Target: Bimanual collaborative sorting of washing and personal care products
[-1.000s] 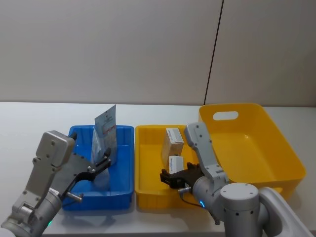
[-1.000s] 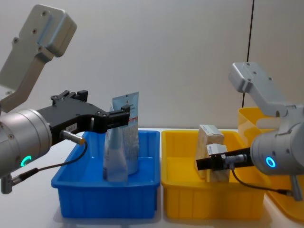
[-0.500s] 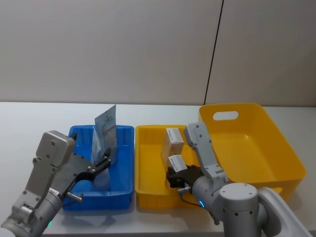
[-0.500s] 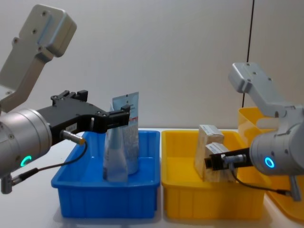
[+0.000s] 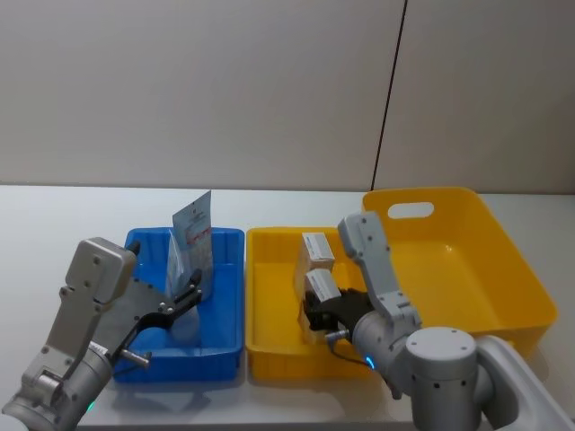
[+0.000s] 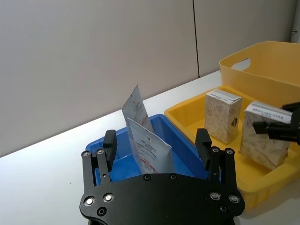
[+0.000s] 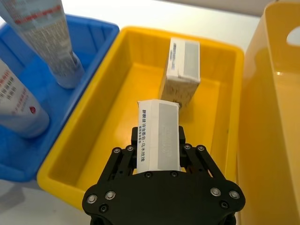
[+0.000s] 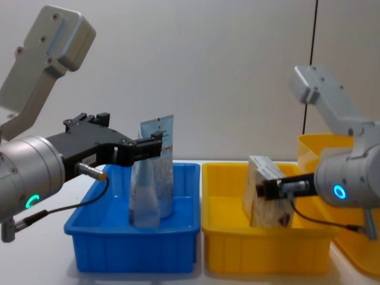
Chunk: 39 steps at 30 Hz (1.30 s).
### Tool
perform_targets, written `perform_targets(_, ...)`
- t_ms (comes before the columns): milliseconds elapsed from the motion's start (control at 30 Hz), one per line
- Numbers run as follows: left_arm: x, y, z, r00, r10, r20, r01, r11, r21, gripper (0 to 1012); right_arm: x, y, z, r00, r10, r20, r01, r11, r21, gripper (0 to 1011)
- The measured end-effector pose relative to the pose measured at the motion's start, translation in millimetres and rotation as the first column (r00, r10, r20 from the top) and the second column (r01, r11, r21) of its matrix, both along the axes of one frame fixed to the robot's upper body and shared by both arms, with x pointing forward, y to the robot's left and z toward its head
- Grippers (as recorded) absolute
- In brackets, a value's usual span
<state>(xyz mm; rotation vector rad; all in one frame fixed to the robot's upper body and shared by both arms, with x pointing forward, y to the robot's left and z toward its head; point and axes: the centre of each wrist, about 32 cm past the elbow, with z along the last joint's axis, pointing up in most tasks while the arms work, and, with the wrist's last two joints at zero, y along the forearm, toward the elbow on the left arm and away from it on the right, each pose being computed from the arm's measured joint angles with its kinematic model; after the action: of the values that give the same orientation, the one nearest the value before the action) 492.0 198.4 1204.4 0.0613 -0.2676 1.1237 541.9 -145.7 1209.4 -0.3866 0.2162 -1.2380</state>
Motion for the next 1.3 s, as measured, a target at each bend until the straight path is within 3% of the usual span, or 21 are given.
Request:
perform_targets(400,0.0,0.0,0.0,1.0000,0.000,0.000,0.000,1.0000,0.000,1001,-0.7,-6.3,30.2,0.990,0.036,0.139,-0.042,0.998,0.038,363)
perform_targets(667,0.0,0.0,0.0,1.0000,0.000,0.000,0.000,1.0000,0.000,1001,4.0,-17.3,57.8,0.966,0.029,0.258,-0.046,0.997,0.060,364)
perform_targets(933,0.0,0.0,0.0,1.0000,0.000,0.000,0.000,1.0000,0.000,1001,12.2,-35.1,75.6,0.938,-0.021,0.345,0.002,0.999,0.054,364)
perform_targets(1100,0.0,0.0,0.0,1.0000,0.000,0.000,0.000,1.0000,0.000,1002,18.1,-50.4,79.2,0.925,-0.069,0.373,0.060,0.998,0.035,364)
perform_targets(1300,0.0,0.0,0.0,1.0000,0.000,0.000,0.000,1.0000,0.000,1002,23.8,-67.8,73.6,0.925,-0.116,0.362,0.122,0.992,0.006,363)
